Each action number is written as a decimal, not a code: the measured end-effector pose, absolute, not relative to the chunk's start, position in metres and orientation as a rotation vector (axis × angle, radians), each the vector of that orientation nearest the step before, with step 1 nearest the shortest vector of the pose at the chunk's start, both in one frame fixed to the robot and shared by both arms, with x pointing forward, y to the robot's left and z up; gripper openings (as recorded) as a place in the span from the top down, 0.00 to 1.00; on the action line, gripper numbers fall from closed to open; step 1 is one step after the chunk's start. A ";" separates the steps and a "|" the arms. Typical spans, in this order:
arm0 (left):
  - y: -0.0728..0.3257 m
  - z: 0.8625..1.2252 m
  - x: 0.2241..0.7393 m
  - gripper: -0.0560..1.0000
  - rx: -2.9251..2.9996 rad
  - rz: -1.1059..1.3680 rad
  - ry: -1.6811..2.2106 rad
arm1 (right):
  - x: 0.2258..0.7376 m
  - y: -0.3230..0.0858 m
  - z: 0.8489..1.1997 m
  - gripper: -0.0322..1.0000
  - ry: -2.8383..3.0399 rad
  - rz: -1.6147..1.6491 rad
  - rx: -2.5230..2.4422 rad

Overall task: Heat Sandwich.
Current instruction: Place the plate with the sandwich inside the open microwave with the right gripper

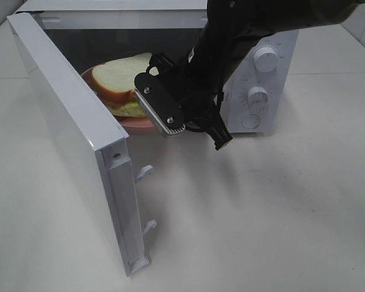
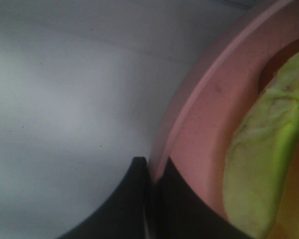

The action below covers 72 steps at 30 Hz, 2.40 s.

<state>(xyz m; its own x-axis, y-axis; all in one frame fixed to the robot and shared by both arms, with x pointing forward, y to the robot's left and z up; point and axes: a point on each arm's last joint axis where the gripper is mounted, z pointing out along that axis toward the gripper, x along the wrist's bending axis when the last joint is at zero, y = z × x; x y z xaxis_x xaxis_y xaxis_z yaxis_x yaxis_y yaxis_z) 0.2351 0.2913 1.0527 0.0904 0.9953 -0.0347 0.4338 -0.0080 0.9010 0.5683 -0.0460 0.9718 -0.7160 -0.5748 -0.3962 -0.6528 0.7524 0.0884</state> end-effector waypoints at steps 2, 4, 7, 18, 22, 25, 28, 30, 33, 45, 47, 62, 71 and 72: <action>0.291 1.053 0.235 0.01 1.563 0.880 1.459 | 0.571 -0.044 0.971 0.93 2.604 0.315 -0.945; 0.291 1.053 0.235 0.01 1.563 0.880 1.459 | 0.578 -0.041 0.970 0.93 2.610 0.299 -0.938; 0.291 1.053 0.235 0.01 1.563 0.880 1.459 | 0.583 -0.039 0.968 0.93 2.613 0.280 -0.927; 0.291 1.053 0.235 0.01 1.563 0.880 1.459 | 0.604 -0.028 0.963 0.93 2.646 0.241 -0.847; 0.291 1.053 0.235 0.01 1.563 0.880 1.459 | 0.615 -0.024 0.958 0.93 2.653 0.194 -0.798; 0.291 1.053 0.235 0.01 1.563 0.880 1.459 | 0.622 -0.022 0.957 0.93 2.663 0.166 -0.760; 0.291 1.053 0.235 0.01 1.563 0.880 1.459 | 0.628 -0.019 0.956 0.93 2.666 0.158 -0.726; 0.291 1.053 0.235 0.01 1.563 0.880 1.459 | 0.635 -0.015 0.957 0.93 2.659 0.159 -0.674; 0.291 1.053 0.235 0.01 1.563 0.880 1.459 | 0.639 -0.012 0.956 0.93 2.659 0.160 -0.661; 0.291 1.053 0.235 0.01 1.563 0.880 1.459 | 0.665 0.004 0.934 0.93 2.676 0.172 -0.529; 0.291 1.053 0.235 0.01 1.563 0.880 1.459 | 0.667 0.006 0.933 0.93 2.673 0.177 -0.518; 0.291 1.053 0.235 0.01 1.562 0.879 1.460 | 0.681 0.005 0.928 0.91 2.666 0.209 -0.398; 0.291 1.053 0.235 0.01 1.562 0.879 1.460 | 0.682 0.006 0.928 0.70 2.666 0.229 -0.329; 0.291 1.053 0.235 0.01 1.562 0.879 1.460 | 0.682 0.006 0.928 0.65 2.667 0.229 -0.328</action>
